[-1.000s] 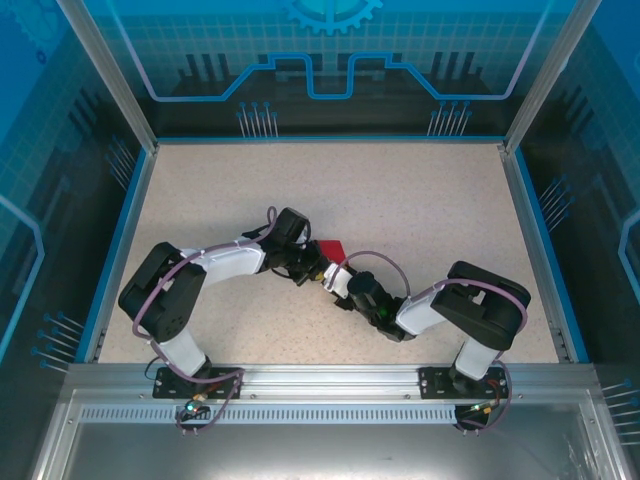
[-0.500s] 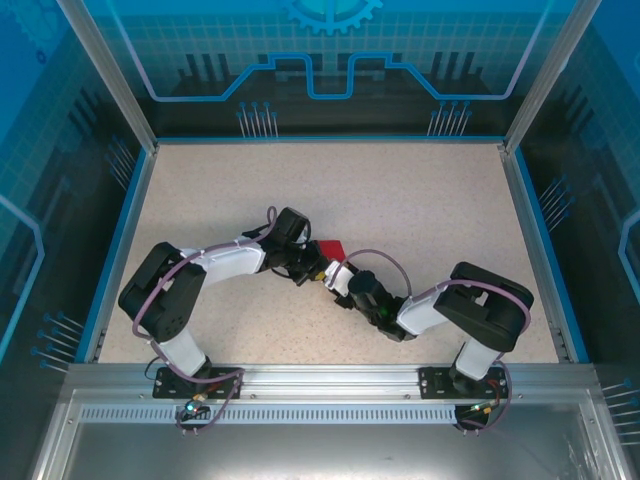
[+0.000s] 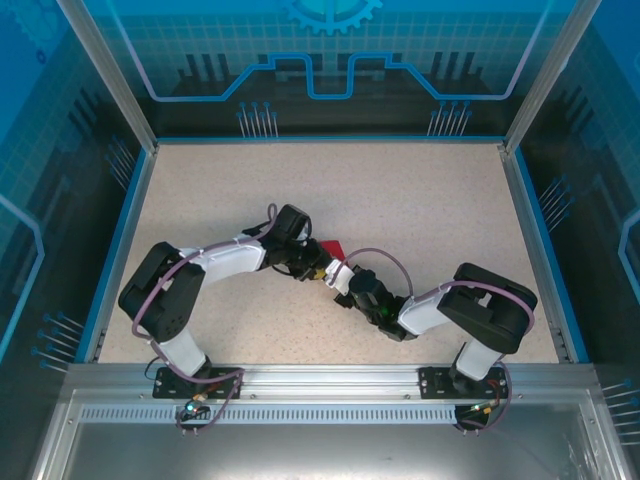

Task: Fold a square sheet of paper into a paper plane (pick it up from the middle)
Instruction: Fold the wing for the fifth time at the center of the table.

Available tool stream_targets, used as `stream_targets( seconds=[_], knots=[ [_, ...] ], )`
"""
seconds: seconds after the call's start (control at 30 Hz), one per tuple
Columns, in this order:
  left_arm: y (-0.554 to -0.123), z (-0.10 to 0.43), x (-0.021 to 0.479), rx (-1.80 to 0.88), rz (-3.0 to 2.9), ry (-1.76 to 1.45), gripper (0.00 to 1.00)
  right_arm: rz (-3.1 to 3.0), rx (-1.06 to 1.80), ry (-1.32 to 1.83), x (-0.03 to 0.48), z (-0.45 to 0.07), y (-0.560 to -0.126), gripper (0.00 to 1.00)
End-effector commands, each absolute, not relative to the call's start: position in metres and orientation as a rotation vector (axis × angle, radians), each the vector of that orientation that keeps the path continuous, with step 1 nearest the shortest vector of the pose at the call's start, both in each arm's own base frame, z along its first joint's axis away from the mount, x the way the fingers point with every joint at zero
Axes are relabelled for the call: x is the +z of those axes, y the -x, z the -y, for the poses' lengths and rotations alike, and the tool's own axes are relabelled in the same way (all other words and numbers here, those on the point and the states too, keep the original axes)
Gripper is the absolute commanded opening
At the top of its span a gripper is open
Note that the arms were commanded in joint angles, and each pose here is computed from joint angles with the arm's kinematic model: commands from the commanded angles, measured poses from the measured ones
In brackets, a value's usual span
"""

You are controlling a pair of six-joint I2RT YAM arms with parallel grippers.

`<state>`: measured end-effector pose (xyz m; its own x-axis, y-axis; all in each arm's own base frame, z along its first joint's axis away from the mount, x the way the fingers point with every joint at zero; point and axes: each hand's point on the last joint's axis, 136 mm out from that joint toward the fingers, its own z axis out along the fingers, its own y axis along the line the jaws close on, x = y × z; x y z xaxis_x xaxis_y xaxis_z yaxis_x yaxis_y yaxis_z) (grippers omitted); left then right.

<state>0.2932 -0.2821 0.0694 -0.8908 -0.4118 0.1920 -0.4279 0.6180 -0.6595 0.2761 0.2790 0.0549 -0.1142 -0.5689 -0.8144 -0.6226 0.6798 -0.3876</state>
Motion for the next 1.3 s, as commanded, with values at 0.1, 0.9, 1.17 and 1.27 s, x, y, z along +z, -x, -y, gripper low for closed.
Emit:
stream_targets(
  seconds=[0.1, 0.9, 1.17, 1.27],
  knots=[
    [-0.311, 0.243, 0.088, 1.153, 2.877, -0.83, 0.51, -1.854, 0.17, 0.887, 0.054, -0.277, -0.278, 0.04],
    [-0.3, 0.269, 0.086, 1.556, 2.909, -0.53, 0.47, -2.208, 0.967, 0.256, 0.059, -0.254, -0.284, 0.03],
    [-0.308, 0.289, 0.081, 1.561, 2.917, -0.451, 0.45, -2.309, 1.139, 0.061, 0.049, -0.241, -0.287, 0.02],
    [-0.311, 0.295, 0.079, 1.573, 2.908, -0.433, 0.45, -2.338, 1.188, 0.005, 0.047, -0.238, -0.289, 0.02]
  ],
)
